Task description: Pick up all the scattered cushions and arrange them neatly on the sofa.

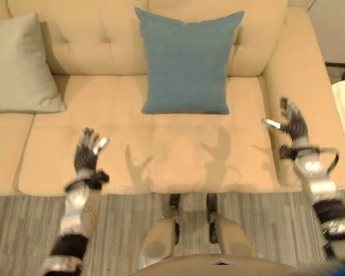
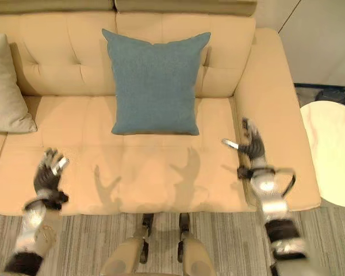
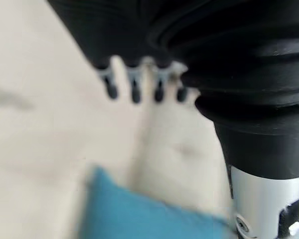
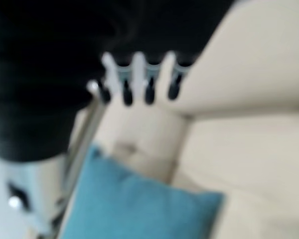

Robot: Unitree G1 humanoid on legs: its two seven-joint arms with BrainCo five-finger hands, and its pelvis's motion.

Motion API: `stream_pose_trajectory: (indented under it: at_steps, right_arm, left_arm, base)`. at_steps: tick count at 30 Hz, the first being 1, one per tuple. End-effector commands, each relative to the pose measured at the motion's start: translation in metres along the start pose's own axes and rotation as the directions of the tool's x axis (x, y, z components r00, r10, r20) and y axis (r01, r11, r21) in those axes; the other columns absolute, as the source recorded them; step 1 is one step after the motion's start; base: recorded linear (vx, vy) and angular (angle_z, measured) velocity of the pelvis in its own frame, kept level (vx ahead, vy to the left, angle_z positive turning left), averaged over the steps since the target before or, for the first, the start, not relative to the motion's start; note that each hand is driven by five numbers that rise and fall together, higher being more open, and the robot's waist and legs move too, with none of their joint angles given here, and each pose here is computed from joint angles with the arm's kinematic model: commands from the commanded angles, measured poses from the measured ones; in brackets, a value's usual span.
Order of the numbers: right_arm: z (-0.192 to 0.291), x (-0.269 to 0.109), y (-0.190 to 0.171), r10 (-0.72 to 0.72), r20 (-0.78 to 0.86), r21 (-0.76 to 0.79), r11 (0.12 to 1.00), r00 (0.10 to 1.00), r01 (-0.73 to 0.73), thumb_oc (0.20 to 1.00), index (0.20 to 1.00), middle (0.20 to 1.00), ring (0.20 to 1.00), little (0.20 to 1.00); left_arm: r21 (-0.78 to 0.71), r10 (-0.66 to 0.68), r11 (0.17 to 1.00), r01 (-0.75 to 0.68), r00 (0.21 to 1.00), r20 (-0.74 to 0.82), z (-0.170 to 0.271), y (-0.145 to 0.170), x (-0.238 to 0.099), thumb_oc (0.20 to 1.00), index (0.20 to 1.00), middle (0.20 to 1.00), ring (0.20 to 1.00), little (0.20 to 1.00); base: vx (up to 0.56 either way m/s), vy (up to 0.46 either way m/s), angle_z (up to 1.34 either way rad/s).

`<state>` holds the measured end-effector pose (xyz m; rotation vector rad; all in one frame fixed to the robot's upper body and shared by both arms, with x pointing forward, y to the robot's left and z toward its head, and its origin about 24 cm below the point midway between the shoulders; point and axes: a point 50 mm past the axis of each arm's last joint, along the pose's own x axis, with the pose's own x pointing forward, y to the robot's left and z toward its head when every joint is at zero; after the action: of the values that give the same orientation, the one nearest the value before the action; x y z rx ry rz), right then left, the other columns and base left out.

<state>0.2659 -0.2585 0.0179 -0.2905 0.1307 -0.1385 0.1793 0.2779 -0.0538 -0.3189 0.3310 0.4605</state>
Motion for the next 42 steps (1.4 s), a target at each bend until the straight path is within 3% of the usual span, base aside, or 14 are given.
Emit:
stream_pose_trajectory:
  at_steps: [1,5,9,16,27,42]
  right_arm:
    - [-0.034,-0.007,-0.002,0.037,-0.134,-0.136,0.989,0.990,-0.055,1.000,1.000,1.000,1.000,1.000]
    - [-0.070,-0.025,0.001,0.037,-0.291,-0.163,0.983,0.956,-0.088,1.000,1.000,1.000,1.000,1.000]
    - [-0.125,-0.066,0.005,0.019,-0.535,-0.138,0.984,0.845,-0.109,1.000,1.000,1.000,1.000,1.000]
    - [-0.158,-0.101,0.003,-0.029,-0.696,-0.113,0.991,0.718,-0.069,1.000,1.000,1.000,1.000,1.000]
    - [-0.175,-0.120,0.003,-0.050,-0.811,-0.147,0.982,0.583,-0.120,1.000,1.000,1.000,1.000,1.000]
    - [-0.174,-0.114,0.013,-0.032,-0.820,-0.185,0.960,0.572,-0.212,1.000,1.000,1.000,1.000,1.000]
  left_arm:
    - [0.170,0.057,0.985,-0.028,0.984,-0.170,-0.035,0.019,-0.001,1.000,1.000,1.000,1.000,1.000]
    - [0.282,0.145,0.958,-0.041,0.923,-0.357,-0.079,0.037,-0.023,1.000,1.000,1.000,1.000,1.000]
    - [0.414,0.271,0.910,-0.032,0.801,-0.533,-0.116,0.060,-0.054,1.000,1.000,1.000,1.000,1.000]
    - [0.411,0.289,0.911,-0.047,0.783,-0.551,-0.118,0.059,-0.053,1.000,1.000,1.000,1.000,1.000]
    - [0.428,0.244,0.903,0.045,0.765,-0.596,-0.127,0.045,-0.054,1.000,1.000,1.000,1.000,1.000]
    - [0.500,0.308,0.865,0.041,0.743,-0.595,-0.122,0.060,-0.055,1.000,1.000,1.000,1.000,1.000]
  base:
    - [0.00,0.000,0.00]
    - [0.00,-0.001,0.01]
    - [-0.03,-0.051,-0.01]
    - [-0.09,-0.072,0.23]
    - [-0.14,0.063,0.10]
    - [-0.18,0.071,-0.31]
